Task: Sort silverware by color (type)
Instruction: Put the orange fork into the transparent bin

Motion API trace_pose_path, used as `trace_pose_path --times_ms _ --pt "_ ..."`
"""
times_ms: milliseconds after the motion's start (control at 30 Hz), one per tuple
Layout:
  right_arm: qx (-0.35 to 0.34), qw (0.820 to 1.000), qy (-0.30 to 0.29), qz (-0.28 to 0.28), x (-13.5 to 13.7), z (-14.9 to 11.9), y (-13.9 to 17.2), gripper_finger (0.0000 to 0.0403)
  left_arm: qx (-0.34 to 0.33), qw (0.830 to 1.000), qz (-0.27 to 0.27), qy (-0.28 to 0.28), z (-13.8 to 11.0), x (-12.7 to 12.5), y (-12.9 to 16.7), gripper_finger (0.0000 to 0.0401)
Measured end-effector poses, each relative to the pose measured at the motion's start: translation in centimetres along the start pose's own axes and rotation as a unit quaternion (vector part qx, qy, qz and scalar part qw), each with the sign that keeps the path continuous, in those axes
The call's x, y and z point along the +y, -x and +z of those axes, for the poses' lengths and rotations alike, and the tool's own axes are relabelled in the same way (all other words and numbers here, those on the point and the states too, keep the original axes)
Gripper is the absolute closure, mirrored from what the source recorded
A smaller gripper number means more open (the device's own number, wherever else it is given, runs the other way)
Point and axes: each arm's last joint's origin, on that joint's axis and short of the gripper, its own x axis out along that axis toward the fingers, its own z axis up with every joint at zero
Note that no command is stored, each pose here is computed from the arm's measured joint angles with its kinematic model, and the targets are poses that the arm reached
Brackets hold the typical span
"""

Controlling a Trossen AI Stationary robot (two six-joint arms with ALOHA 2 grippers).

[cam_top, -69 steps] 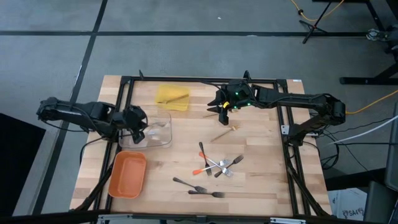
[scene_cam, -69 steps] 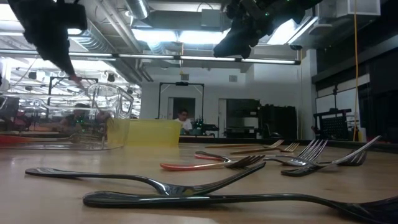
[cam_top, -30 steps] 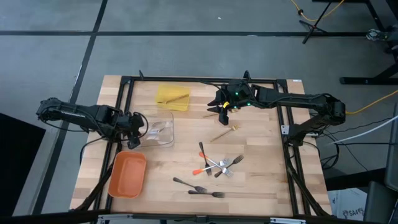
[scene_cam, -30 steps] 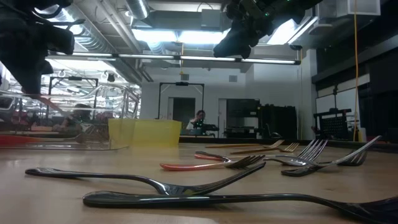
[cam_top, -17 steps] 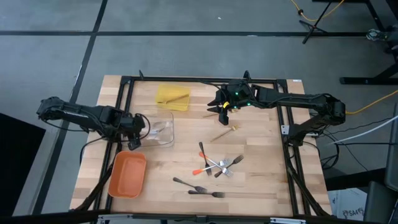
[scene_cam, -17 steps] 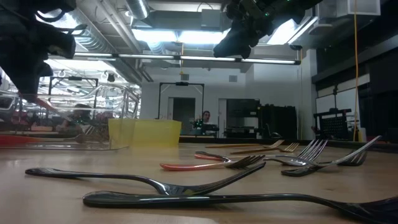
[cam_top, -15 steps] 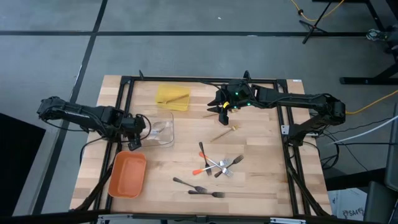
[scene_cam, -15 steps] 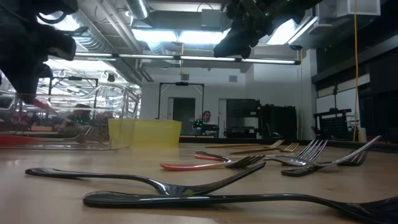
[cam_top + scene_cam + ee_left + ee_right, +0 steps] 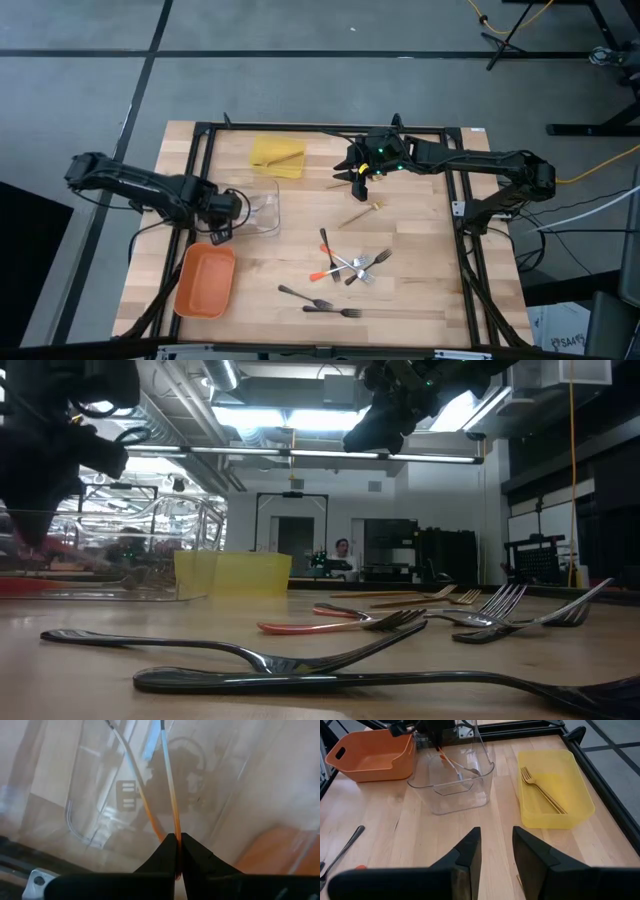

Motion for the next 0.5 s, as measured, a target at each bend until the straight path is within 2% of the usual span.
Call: trace_pose_path --times_ms 500 --pt "0.0 1.0 0.0 0.0 0.0 0.0 0.0 0.0302 0.043 0.999 0.03 -0.002 0.8 -0.6 -1.5 0.0394"
